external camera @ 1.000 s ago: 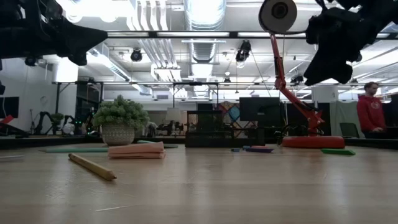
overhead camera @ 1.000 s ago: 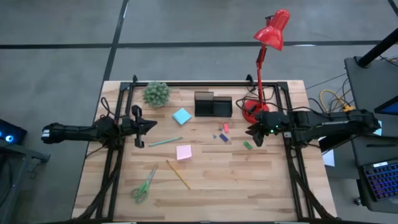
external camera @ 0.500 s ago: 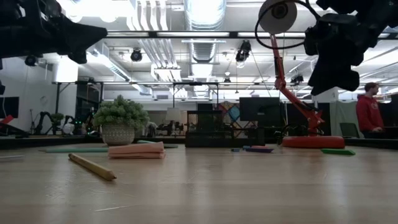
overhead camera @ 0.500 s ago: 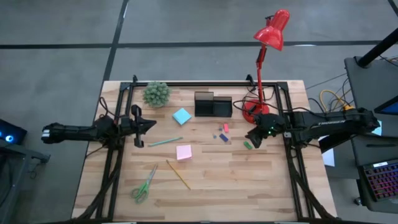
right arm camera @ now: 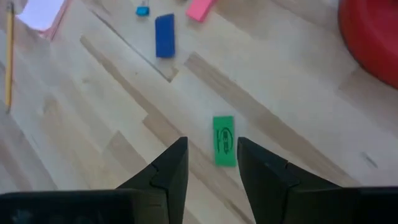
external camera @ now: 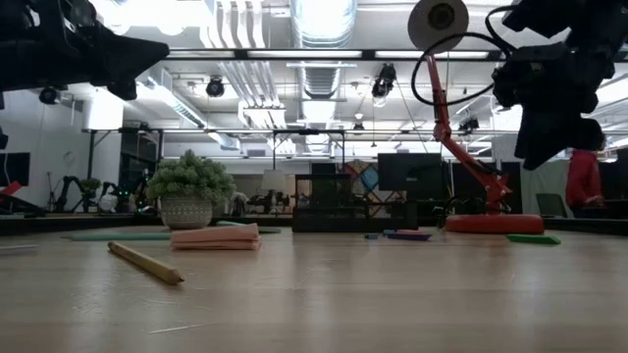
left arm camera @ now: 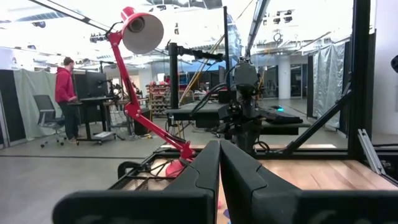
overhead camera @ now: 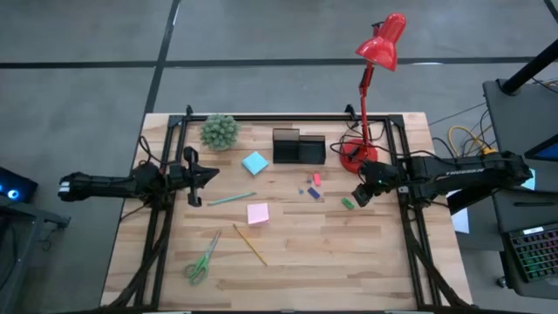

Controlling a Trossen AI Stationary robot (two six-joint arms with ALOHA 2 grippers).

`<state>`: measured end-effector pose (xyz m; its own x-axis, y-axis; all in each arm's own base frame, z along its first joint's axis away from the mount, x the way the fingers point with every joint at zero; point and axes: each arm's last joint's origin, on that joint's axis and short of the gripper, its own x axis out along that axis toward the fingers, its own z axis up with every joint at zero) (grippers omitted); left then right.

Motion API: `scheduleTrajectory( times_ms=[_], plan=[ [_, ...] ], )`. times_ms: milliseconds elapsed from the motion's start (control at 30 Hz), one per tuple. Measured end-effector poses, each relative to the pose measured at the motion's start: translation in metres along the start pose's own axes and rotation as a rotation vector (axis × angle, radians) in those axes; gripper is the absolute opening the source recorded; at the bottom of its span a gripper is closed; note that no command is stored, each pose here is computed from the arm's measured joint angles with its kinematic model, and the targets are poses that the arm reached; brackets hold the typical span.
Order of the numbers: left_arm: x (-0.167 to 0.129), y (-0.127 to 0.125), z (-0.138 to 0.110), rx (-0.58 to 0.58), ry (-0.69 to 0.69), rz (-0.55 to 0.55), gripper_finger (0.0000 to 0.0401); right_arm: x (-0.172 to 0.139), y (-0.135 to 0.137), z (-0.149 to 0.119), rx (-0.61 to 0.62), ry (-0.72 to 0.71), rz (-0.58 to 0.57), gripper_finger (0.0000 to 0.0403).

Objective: Pick and place office supplies into organizer
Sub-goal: Put the green eraser into the desk organizer

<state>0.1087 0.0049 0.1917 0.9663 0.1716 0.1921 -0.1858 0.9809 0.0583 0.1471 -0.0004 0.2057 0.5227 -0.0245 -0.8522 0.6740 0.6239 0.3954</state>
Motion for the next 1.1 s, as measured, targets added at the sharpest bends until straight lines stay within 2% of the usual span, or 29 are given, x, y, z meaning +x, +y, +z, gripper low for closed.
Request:
scheduleTrajectory(
  times_ms=[133, 300, 600, 900, 1100],
  plan=[
    [0.000, 0.000, 0.000, 0.000, 0.000, 0.000, 0.0000, 0.003, 0.005, -0.003, -0.033, 0.045, 0.007, 0.0130],
    [0.000, 0.000, 0.000, 0.000, 0.001, 0.000, 0.0000, 0.006, 0.024, -0.004, -0.094, 0.107, 0.008, 0.0130],
    [0.000, 0.000, 0.000, 0.000, 0.000, 0.001, 0.0000, 0.015, 0.048, 0.002, -0.193, 0.229, -0.231, 0.0130],
    [0.000, 0.000, 0.000, 0.001, 0.003, 0.000, 0.0000, 0.027, 0.062, 0.010, -0.251, 0.260, -0.257, 0.0133],
    [0.000, 0.000, 0.000, 0.001, 0.003, 0.000, 0.0000, 0.034, 0.063, 0.009, -0.250, 0.276, -0.282, 0.0158]
  ],
)
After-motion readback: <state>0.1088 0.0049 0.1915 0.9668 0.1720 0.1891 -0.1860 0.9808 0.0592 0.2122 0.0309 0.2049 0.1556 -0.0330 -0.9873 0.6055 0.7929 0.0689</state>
